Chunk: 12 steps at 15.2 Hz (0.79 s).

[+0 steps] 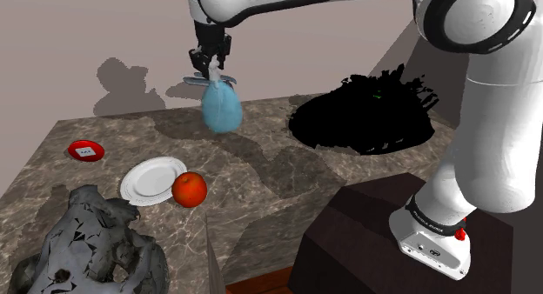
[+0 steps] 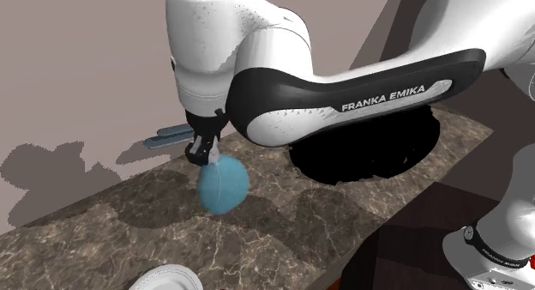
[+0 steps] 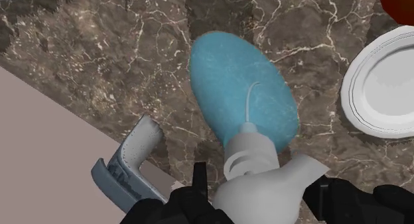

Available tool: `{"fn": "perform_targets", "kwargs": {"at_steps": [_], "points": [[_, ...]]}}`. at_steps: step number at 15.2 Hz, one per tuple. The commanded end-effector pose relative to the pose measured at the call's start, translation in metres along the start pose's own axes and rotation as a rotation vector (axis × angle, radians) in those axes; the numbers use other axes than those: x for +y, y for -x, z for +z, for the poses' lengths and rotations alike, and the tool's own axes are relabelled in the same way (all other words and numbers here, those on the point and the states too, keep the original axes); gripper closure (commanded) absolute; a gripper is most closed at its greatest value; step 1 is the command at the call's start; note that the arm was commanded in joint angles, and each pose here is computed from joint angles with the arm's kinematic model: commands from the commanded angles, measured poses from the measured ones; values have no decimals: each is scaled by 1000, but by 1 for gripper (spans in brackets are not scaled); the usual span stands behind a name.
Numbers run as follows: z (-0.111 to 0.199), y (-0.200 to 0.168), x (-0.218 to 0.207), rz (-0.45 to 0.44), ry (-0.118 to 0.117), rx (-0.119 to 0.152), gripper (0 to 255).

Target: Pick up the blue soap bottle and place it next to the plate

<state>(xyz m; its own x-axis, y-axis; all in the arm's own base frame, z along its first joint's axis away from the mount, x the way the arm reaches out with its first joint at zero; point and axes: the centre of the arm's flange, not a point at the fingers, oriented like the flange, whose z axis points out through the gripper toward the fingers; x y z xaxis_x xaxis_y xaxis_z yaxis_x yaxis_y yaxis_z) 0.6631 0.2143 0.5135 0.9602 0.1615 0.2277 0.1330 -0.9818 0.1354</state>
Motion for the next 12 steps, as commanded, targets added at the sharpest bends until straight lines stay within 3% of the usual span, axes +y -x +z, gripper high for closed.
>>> {"fn": "perform_targets", "kwargs": {"at_steps": [1, 7, 12], "points": [[-2, -6, -27, 2, 1, 1, 255], [-7, -28, -98, 2, 1, 1, 255], [18, -22, -101, 2, 1, 1, 255]]}}
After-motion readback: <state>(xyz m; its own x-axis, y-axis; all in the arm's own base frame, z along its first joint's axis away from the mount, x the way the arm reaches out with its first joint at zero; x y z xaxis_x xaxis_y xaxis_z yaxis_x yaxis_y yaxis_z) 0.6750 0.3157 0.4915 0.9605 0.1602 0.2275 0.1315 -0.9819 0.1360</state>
